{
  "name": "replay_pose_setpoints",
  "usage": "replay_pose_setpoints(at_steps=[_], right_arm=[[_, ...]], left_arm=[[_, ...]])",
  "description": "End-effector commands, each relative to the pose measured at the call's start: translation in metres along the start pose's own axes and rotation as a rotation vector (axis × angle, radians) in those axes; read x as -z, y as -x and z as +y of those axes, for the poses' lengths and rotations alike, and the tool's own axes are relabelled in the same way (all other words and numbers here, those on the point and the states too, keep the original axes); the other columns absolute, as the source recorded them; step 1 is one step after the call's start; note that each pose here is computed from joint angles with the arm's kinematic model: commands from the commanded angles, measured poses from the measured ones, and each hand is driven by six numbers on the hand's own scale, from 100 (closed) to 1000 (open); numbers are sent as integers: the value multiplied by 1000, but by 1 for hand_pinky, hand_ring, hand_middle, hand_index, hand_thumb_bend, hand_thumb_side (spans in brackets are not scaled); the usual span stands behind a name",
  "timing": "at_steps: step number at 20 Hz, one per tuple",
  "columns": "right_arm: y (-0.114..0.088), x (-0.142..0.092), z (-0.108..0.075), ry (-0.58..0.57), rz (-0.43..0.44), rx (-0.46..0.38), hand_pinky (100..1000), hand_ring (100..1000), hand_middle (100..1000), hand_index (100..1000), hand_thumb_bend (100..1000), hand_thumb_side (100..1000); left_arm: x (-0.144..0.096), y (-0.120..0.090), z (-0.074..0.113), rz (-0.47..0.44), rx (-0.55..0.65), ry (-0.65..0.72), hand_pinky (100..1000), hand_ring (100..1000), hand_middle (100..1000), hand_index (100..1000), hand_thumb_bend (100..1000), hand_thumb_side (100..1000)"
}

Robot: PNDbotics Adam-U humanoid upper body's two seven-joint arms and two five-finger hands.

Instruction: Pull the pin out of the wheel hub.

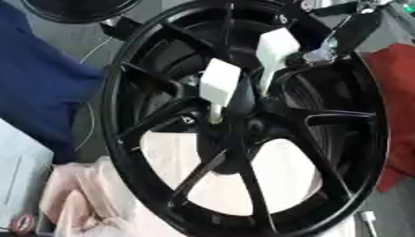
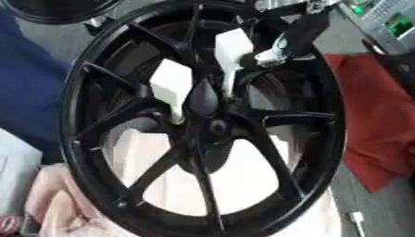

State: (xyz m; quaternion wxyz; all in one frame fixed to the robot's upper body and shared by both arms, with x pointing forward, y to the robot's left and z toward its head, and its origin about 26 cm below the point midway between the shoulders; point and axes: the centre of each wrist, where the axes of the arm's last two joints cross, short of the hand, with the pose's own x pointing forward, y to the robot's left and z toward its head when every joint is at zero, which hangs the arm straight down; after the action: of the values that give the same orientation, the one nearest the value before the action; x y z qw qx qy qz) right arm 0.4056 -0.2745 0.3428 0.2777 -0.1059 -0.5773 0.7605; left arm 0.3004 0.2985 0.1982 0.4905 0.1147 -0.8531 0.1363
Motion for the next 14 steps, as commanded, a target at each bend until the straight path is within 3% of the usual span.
replay_pose_setpoints(at_steps=[1,5,14], right_arm=[[-3,-12,-14,20,-5,-35,788,732,546,643,228,499],[-2,-11,-15,67,-15,-11,767,683,493,574,126,486],[-13,-27,-31,212,-60,50,748,651,463,530,100,452]], left_arm=[[4,-8,2,-31,8,-4,626,636,544,704,685,447],[4,-7,2,-28,9,-5,627,636,544,704,685,447],[4,-7,5,-24,20,-15,627,635,545,704,687,448]])
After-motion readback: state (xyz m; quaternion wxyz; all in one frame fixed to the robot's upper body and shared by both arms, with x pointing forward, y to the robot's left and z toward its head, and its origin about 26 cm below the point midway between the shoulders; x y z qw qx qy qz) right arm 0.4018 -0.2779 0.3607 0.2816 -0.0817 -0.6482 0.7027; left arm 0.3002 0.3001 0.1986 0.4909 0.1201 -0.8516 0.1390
